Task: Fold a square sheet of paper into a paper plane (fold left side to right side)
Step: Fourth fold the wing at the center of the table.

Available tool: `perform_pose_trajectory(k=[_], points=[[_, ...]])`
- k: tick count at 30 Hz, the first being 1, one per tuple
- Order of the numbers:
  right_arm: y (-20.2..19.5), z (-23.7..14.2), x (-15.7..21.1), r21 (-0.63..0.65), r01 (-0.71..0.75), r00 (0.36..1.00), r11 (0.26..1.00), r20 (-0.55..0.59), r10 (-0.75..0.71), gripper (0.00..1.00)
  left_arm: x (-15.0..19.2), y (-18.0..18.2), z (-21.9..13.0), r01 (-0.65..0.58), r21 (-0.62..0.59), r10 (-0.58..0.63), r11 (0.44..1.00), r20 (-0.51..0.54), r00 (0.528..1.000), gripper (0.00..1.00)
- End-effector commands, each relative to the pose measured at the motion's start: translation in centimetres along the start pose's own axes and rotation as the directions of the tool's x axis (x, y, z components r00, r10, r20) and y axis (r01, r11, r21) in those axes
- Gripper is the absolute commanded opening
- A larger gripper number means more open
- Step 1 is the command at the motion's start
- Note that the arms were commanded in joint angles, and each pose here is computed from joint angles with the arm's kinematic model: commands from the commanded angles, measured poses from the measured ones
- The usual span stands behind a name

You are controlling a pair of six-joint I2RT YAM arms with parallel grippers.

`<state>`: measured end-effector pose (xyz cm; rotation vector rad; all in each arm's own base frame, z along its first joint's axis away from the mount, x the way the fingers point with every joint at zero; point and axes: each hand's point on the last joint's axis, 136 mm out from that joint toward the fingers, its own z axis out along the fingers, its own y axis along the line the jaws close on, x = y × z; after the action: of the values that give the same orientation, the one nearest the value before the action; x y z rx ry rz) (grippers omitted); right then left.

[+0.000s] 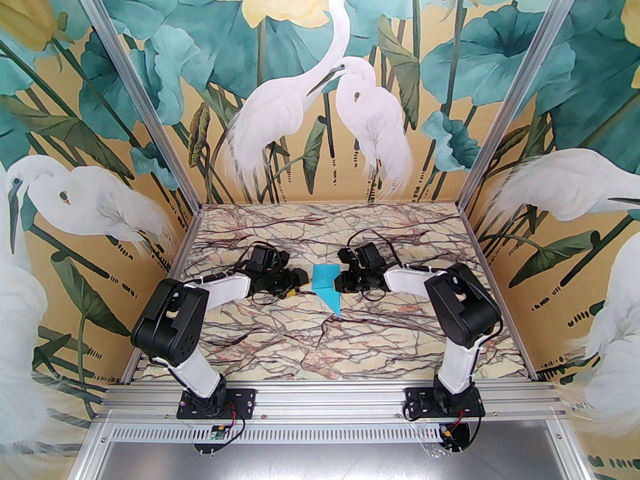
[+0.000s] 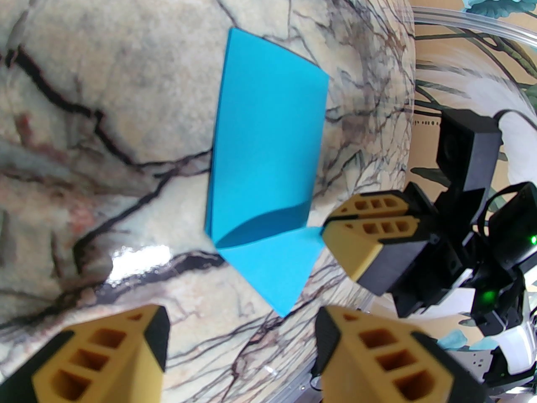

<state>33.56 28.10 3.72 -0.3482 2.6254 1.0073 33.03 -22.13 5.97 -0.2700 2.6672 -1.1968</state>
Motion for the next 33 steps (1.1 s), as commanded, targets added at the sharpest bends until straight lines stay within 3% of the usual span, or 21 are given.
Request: perform_pose_trajectory(k=[1, 24, 30, 33], points=[[0.2, -0.2, -0.2, 0.006, 0.015, 1.000, 1.000, 0.001, -0.015, 0.00, 0.2, -0.1, 0.5, 0.012, 0.027, -0.012, 1.000, -0.023, 1.000, 0.64], [-0.1, -1.6, 0.0, 0.035, -0.005, 0.999, 0.999, 0.047, 0.003, 0.00, 0.3, -3.7, 4.9, -0.020, 0.120, 0.033, 0.993, -0.113, 0.993, 0.62], [-0.6, -4.4, -1.0, 0.148, -0.009, 0.990, 0.989, 0.140, -0.012, 0.30, 0.0, -5.1, 4.7, -0.032, 0.143, 0.048, 0.989, -0.108, 0.993, 0.57], [-0.1, -6.8, -1.2, 0.235, 0.016, 0.978, 0.972, 0.200, -0.064, 0.39, -0.2, -5.8, 4.1, -0.046, 0.147, 0.061, 0.988, -0.096, 0.994, 0.48]])
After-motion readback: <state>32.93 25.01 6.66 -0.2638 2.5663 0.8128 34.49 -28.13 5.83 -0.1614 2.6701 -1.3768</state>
